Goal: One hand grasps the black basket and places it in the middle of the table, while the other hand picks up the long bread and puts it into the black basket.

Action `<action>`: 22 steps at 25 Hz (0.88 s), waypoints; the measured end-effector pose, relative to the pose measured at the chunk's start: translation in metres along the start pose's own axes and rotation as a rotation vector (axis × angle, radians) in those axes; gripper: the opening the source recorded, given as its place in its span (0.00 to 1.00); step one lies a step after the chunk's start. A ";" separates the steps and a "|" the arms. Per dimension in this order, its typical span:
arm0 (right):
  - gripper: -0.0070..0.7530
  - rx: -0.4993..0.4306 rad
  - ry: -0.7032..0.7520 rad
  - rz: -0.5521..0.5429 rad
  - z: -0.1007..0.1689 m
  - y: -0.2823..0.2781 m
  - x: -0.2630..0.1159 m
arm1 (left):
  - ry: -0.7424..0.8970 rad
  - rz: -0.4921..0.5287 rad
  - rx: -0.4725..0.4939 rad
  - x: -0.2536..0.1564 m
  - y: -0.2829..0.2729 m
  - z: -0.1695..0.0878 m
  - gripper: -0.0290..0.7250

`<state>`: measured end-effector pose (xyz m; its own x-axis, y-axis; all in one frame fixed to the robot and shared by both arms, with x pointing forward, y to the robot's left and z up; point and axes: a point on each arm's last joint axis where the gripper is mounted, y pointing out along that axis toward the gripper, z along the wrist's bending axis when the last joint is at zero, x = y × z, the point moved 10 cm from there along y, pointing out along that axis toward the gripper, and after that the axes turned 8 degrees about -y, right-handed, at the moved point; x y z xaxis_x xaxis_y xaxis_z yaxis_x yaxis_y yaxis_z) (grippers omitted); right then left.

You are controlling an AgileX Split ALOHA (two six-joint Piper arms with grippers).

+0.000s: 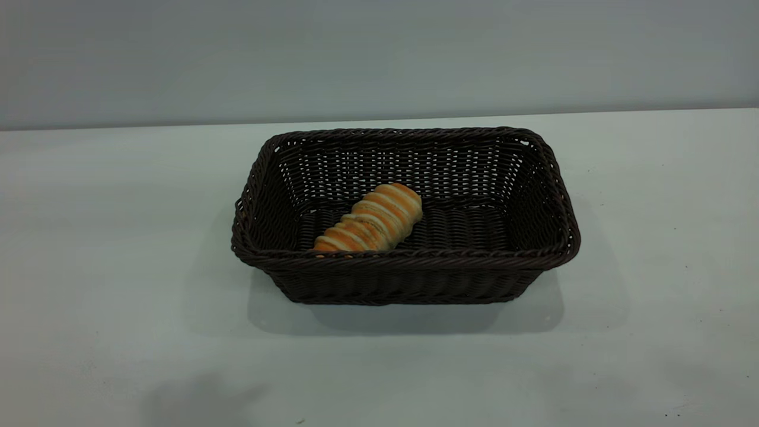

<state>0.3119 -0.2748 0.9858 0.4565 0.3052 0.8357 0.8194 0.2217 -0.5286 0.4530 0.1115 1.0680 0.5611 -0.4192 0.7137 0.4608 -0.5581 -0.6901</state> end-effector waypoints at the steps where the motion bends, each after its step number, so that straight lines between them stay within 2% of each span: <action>1: 0.63 0.000 0.000 0.000 0.000 0.000 0.000 | -0.010 0.038 0.037 -0.011 -0.011 0.005 0.81; 5: 0.63 0.000 0.000 0.000 0.000 0.000 0.000 | -0.095 0.187 0.188 -0.057 -0.055 0.022 0.81; 8: 0.63 0.000 0.000 0.001 0.000 0.000 0.000 | -0.149 0.281 0.249 -0.092 -0.071 0.028 0.81; 10: 0.63 0.000 0.000 0.001 0.000 0.000 0.000 | -0.162 0.294 0.252 -0.109 -0.072 0.028 0.81; 16: 0.63 0.000 0.000 0.001 0.000 0.000 0.000 | -0.193 0.441 0.258 -0.194 -0.053 0.028 0.81; 22: 0.63 0.000 0.000 0.001 0.000 0.000 0.000 | -0.207 0.443 0.261 -0.234 -0.042 0.029 0.81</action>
<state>0.3119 -0.2749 0.9856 0.4571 0.3054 0.8353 0.8190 0.2216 -0.5292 0.3221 0.2539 0.9262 0.8511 -0.4097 0.3283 0.2905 -0.1534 -0.9445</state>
